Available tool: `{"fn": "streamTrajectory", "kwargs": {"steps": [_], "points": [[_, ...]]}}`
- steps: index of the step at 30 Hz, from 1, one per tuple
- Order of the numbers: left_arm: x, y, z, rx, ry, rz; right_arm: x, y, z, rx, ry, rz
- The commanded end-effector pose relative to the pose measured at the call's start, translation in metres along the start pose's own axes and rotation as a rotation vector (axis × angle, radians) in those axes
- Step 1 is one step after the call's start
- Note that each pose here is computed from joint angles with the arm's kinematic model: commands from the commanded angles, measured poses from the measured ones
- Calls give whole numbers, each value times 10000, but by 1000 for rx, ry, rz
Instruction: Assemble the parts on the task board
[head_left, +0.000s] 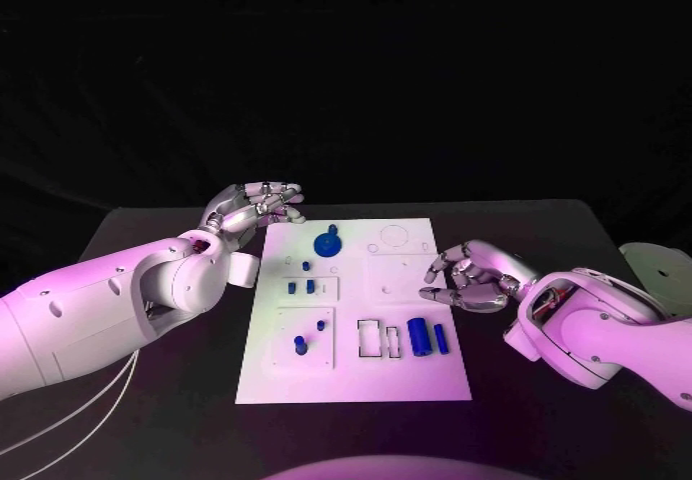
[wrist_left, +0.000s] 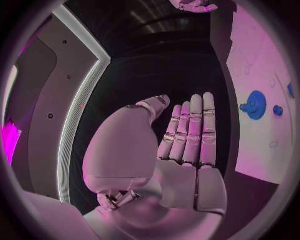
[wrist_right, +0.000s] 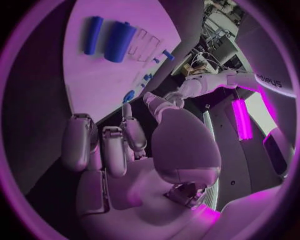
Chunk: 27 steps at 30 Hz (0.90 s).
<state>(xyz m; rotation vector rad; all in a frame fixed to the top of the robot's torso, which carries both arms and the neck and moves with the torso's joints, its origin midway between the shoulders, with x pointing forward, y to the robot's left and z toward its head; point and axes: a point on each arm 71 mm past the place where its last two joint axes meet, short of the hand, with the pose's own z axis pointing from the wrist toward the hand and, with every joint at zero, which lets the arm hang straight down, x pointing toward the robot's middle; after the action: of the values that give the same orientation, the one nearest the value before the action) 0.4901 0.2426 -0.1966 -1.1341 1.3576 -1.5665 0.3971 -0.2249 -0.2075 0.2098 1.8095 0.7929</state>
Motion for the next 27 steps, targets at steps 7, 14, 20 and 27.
{"fn": "streamTrajectory", "kwargs": {"steps": [7, 14, 20, 27], "points": [[44, -15, 2, 16, 30, -11, 170, -159, -191, 149, 89, -122], [33, -21, -2, 22, 26, -8, 309, -130, -187, 156, 87, -160], [18, -25, -10, 22, 23, -7, 403, -110, -161, 148, 98, -177], [13, -26, -17, 18, 26, -8, 508, -73, -126, 126, 109, -185]]}}
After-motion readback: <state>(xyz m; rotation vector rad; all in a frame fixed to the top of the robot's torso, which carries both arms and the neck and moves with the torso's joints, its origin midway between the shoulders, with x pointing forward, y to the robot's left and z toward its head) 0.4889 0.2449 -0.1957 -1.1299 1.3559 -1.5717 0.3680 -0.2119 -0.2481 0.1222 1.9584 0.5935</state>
